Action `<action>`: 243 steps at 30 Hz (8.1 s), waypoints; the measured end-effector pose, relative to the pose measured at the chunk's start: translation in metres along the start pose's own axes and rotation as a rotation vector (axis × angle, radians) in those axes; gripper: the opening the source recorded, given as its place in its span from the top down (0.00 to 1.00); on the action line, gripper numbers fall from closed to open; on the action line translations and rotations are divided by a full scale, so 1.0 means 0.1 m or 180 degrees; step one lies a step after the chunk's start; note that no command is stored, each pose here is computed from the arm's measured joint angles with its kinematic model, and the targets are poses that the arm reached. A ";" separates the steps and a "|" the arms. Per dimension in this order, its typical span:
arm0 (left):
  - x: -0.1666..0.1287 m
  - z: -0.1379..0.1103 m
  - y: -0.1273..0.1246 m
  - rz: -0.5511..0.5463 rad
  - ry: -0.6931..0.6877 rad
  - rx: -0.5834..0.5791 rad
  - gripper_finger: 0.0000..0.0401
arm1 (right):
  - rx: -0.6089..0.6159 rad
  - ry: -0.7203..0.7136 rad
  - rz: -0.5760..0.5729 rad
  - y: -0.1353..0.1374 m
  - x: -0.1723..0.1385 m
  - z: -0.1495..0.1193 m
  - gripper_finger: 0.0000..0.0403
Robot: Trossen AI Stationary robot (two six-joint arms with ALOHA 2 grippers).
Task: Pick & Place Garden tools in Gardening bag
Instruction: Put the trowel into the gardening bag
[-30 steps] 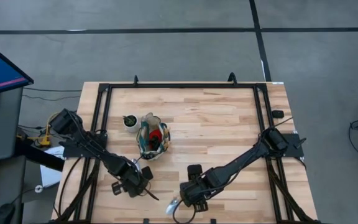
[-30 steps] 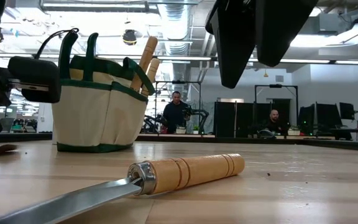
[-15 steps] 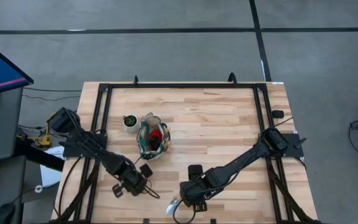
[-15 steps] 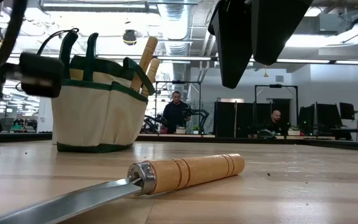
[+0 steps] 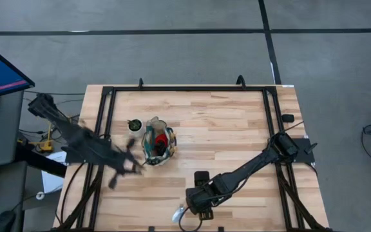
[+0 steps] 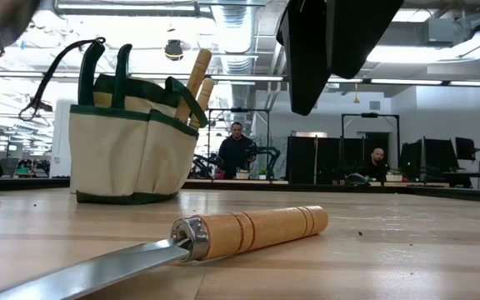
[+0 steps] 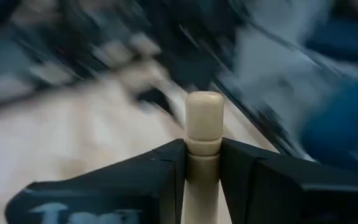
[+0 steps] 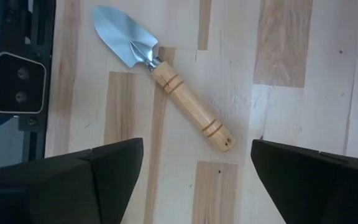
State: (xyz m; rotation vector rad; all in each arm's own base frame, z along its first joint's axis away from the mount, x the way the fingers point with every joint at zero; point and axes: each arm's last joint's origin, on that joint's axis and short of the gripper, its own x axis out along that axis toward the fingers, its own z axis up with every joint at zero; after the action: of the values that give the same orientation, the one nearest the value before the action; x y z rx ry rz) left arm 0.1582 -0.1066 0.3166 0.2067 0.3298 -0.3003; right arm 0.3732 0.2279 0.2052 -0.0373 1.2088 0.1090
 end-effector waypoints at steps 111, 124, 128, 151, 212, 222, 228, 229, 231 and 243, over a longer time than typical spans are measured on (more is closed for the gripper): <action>0.03 -1.63 1.07 0.0833 -0.1305 -0.0739 0.31 | 0.0183 -0.0218 0.0082 -0.29 0.04 0.20 0.28; -0.07 -1.07 1.23 0.0920 -0.1827 -0.0548 0.30 | -0.0303 -0.0178 0.0150 -0.27 -0.09 0.17 0.28; -0.08 -1.00 1.25 0.0912 -0.1901 -0.0559 0.30 | -0.0589 -0.0323 0.0204 -0.21 -0.09 0.20 0.28; -0.64 -0.64 0.84 0.0296 -0.3182 -0.0508 0.35 | -0.1327 -0.0194 0.0358 -0.18 0.56 0.20 0.28; -0.72 -0.61 0.81 0.0243 -0.3424 -0.0745 0.77 | -0.1074 0.0126 -0.2261 -3.46 -1.35 0.44 0.86; -0.72 -0.61 0.81 0.0195 -0.3420 -0.0831 0.77 | -0.1441 0.0752 -0.2102 -3.39 -0.84 0.73 0.86; -0.71 -0.62 0.81 0.0180 -0.3413 -0.0851 0.77 | -0.1698 0.0886 -0.2074 -3.17 -0.64 0.85 0.86; -0.71 -0.62 0.81 0.0162 -0.3411 -0.0856 0.77 | -0.1726 0.0865 -0.2079 -3.14 -0.62 0.87 0.86; -0.71 -0.62 0.81 0.0139 -0.3407 -0.0898 0.77 | -0.1780 0.0852 -0.2076 -3.08 -0.58 0.91 0.86; -0.71 -0.62 0.81 0.0129 -0.3393 -0.0929 0.77 | -0.1889 0.0886 -0.2039 -3.01 -0.31 0.98 0.86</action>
State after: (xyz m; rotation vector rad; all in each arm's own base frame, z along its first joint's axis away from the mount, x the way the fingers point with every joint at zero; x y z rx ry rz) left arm 0.1026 0.0022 0.2960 -0.2450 -0.6842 -0.2810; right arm 0.4848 -0.0651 0.2596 -0.9766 1.3508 -0.1074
